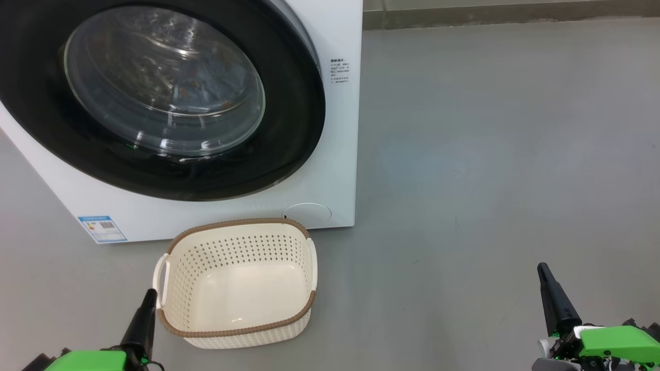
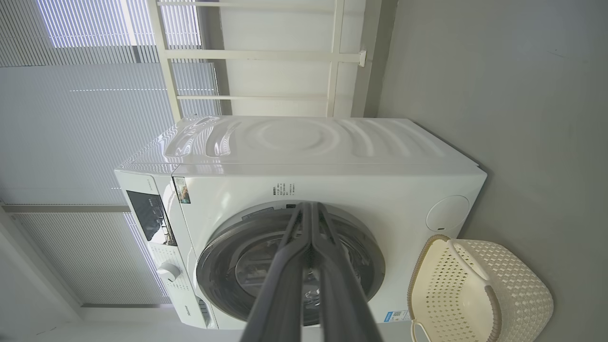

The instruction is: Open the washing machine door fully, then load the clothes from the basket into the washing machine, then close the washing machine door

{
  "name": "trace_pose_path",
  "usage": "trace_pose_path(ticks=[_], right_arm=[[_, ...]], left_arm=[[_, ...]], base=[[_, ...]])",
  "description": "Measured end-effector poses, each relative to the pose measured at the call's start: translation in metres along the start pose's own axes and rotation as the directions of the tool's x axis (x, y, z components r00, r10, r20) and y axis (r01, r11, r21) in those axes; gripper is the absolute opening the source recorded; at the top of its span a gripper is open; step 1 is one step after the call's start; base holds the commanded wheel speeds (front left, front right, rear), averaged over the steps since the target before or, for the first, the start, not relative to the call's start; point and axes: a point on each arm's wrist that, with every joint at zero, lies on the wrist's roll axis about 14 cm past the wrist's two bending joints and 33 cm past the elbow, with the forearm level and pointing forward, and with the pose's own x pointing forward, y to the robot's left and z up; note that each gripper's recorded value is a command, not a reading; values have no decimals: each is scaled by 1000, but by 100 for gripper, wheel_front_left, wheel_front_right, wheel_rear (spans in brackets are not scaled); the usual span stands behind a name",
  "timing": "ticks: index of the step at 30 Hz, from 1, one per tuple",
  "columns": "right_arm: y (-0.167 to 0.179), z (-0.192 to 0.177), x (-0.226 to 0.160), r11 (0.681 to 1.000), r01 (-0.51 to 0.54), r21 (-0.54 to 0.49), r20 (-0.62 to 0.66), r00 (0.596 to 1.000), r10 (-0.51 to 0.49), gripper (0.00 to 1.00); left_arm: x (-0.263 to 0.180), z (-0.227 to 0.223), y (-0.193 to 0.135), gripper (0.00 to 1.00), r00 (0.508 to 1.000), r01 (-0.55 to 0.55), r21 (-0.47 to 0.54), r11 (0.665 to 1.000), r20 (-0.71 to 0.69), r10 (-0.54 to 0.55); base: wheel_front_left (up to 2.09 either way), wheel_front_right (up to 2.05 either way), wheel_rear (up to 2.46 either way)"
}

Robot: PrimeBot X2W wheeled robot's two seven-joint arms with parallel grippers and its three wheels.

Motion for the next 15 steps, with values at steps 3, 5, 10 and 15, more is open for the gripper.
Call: trace_pose_path(ticks=[3,5,10,15], right_arm=[[0,0,0,1000,0,0,0,1000,0,0],[0,0,0,1000,0,0,0,1000,0,0],[0,0,0,1000,0,1,1,1000,0,0],[0,0,0,1000,0,1,-1,1000,0,0]], left_arm=[[0,0,0,0,1000,0,0,1000,0,0],[0,0,0,0,1000,0,0,1000,0,0],[0,0,0,0,1000,0,0,1000,1,0],[0,0,0,0,1000,0,0,1000,1,0]], base=[[0,0,0],[0,0,0],[0,0,0],[0,0,0]])
